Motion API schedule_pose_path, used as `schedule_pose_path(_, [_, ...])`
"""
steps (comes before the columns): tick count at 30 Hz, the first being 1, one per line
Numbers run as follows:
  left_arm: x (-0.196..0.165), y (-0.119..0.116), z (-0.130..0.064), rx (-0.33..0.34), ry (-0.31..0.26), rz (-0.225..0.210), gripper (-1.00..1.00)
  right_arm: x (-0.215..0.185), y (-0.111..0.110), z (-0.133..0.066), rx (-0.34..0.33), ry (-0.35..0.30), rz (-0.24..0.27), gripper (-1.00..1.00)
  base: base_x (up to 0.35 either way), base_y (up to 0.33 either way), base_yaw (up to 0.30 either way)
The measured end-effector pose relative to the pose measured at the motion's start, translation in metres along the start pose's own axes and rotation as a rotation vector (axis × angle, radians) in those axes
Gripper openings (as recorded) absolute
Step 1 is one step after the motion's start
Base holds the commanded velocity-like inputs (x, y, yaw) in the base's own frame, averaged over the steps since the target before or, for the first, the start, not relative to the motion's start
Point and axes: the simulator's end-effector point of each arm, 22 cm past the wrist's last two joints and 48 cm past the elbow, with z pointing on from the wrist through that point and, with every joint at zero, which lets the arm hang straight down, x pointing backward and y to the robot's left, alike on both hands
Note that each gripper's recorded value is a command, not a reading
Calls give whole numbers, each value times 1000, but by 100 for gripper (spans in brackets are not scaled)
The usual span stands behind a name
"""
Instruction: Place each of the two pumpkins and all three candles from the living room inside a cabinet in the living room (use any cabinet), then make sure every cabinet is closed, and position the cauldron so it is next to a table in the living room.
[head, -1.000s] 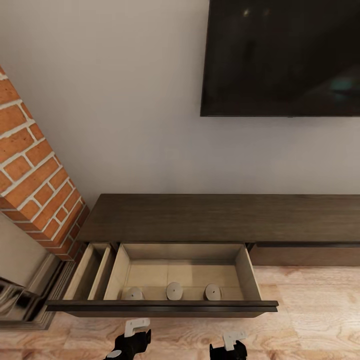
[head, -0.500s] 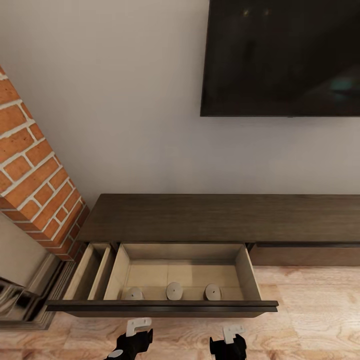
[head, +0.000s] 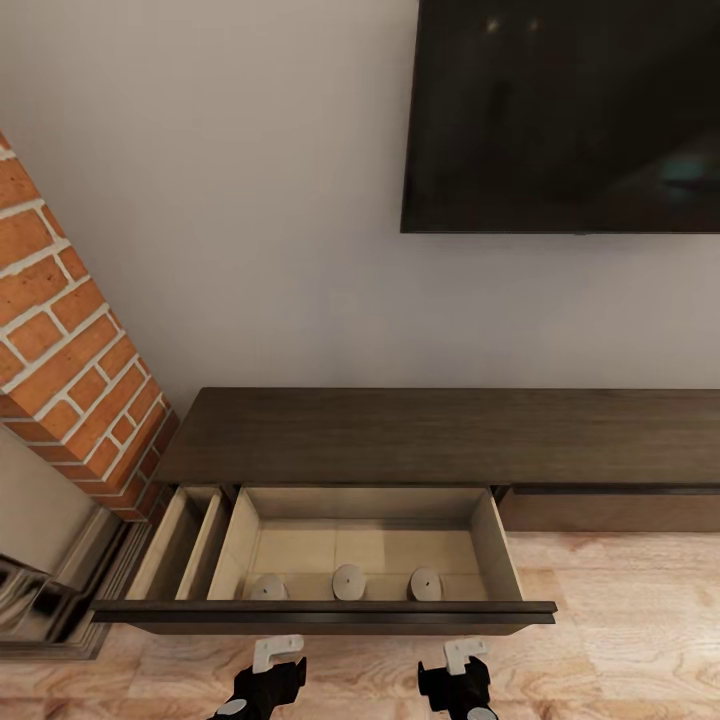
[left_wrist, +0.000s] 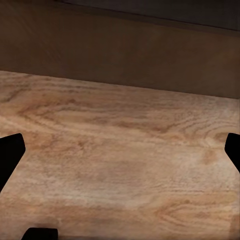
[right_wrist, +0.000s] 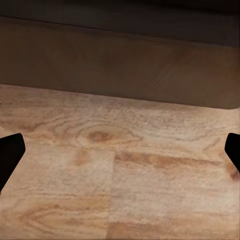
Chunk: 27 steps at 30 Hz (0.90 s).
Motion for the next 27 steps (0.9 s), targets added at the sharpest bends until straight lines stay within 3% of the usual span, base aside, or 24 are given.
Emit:
schedule_pose_path(9, [-10,0,0,0,-44,-4,100,-6,-1,1,2,-9,2,100,0,0,0])
schedule_pose_path(27, [-22,0,1,-1,-65,0,100,-10,-2,2,4,-17,5,100,0,0,0])
